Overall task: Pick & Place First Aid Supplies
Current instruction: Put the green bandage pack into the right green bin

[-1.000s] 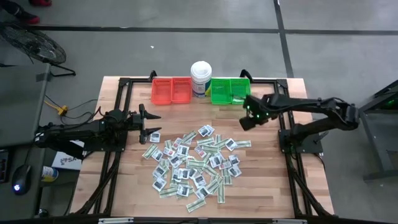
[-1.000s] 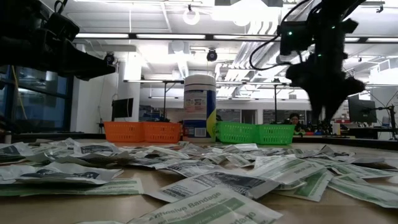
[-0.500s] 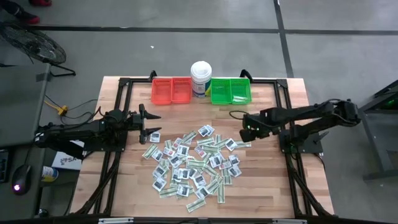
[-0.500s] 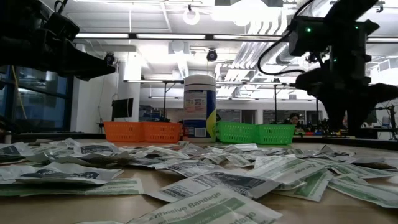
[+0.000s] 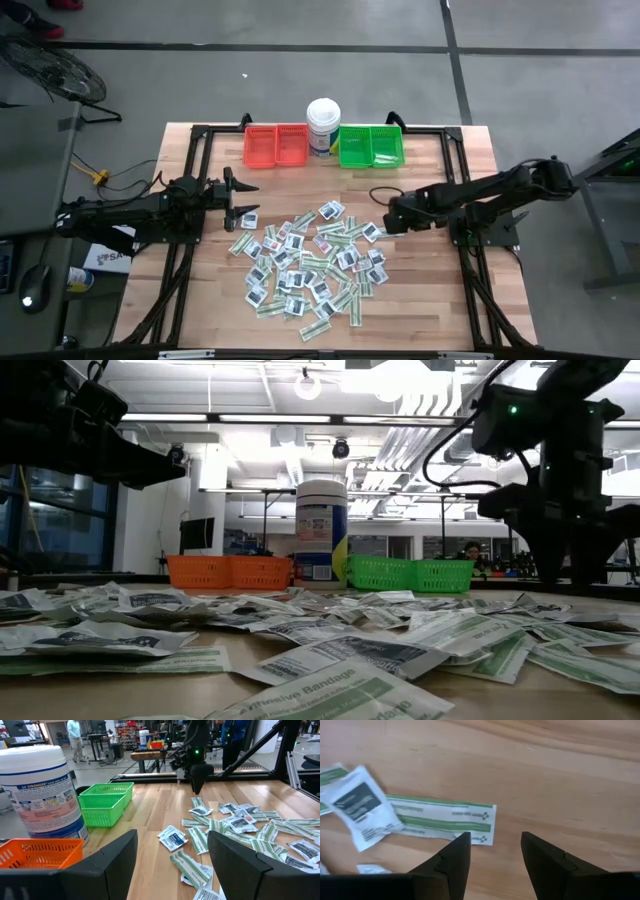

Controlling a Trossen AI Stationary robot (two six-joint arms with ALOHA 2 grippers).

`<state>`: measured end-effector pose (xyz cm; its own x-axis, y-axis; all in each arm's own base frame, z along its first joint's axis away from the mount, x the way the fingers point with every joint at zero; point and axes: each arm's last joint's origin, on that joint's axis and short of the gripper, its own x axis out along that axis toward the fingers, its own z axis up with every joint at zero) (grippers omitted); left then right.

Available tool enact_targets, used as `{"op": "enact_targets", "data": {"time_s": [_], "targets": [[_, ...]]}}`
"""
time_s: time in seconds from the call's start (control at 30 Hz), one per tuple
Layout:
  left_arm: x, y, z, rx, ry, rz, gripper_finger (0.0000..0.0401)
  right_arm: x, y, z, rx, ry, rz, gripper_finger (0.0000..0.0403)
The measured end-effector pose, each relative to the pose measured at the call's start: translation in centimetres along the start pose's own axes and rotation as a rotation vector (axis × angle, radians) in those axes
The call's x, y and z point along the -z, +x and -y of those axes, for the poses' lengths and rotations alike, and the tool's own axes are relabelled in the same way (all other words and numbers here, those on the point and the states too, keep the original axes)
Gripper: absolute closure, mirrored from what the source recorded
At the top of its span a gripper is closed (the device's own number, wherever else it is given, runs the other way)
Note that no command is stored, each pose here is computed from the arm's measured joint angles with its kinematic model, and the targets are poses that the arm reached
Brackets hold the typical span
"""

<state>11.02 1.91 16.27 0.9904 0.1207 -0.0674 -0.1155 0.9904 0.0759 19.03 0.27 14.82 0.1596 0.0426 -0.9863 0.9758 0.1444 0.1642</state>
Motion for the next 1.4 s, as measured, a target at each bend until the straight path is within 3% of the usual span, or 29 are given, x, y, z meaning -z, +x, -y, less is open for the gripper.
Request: {"op": "enact_targets", "data": {"time_s": [0.47, 1.23, 1.4], "targets": [[0.0, 0.0, 0.0, 0.000, 0.000, 0.000, 0.0163, -0.2, 2.7, -0.9, 0.085, 0.005, -0.032, 0.0248], [0.0, 0.0, 0.0, 0.000, 0.000, 0.000, 0.0163, -0.3, 2.6, -0.7, 0.137, 0.009, -0.028, 0.0394], [0.0, 0.0, 0.0, 0.000, 0.000, 0.000, 0.0163, -0.5, 2.0, -0.8, 0.114, -0.001, -0.015, 0.0401]]}}
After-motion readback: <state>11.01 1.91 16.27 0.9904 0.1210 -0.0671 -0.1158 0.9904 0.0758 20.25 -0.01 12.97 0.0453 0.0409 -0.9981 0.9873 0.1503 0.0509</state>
